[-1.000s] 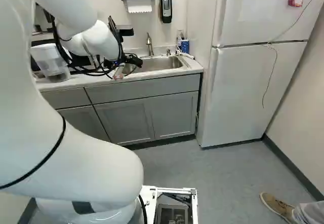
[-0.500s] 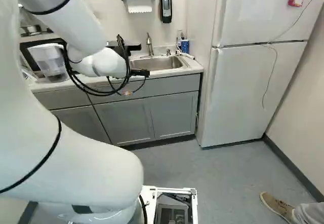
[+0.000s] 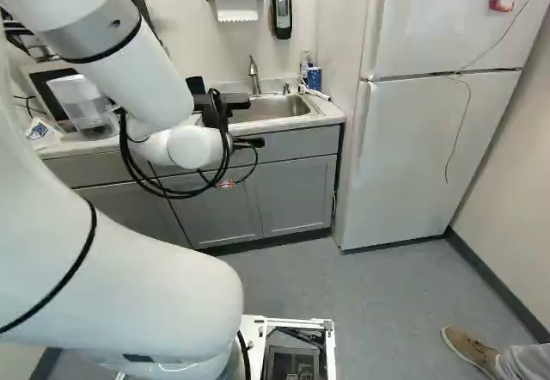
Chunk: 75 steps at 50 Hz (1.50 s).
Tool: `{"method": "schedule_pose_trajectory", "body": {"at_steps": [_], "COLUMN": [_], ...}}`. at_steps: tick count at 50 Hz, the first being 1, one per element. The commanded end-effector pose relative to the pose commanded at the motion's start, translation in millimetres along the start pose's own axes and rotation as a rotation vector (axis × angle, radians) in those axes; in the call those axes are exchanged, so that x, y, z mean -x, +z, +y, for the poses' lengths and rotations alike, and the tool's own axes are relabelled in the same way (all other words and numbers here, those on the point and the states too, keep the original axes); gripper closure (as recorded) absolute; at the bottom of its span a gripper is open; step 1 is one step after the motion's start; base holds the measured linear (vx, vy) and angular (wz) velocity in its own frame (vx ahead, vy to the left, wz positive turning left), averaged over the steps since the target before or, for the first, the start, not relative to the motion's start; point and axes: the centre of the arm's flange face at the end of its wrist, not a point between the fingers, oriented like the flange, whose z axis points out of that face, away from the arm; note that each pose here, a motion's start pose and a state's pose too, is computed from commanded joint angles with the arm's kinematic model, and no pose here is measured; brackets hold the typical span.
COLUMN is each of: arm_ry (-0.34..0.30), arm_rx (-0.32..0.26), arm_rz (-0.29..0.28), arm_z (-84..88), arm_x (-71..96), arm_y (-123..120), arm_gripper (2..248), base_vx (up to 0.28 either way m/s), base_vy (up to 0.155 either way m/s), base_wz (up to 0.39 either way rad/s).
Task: Rinse the cup and place it in the tray
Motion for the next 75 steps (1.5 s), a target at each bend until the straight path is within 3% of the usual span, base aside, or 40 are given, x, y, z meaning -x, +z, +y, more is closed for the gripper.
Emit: {"method": "schedule_pose_trajectory", "body": {"at_steps": [21, 37, 57, 75], "arm_ry": [0.006, 0.008, 0.009, 0.01], "arm_rx": [0.035, 0.054, 0.069, 0.074], "arm_rz": [0.051, 0.078, 0.099, 0.104], "arm_z": [12.4, 18.0, 21.7, 22.7], "arm_x": [42.8, 65.0, 82.0, 86.7], "arm_y": [-16, -27, -36, -39], "arm_gripper": [3, 3, 3, 3], "base_vx": [0.0, 0.0, 0.0, 0.0], "base_vy": [0.0, 0.0, 0.0, 0.0], "base_wz": [0.0, 0.0, 0.0, 0.0]}}
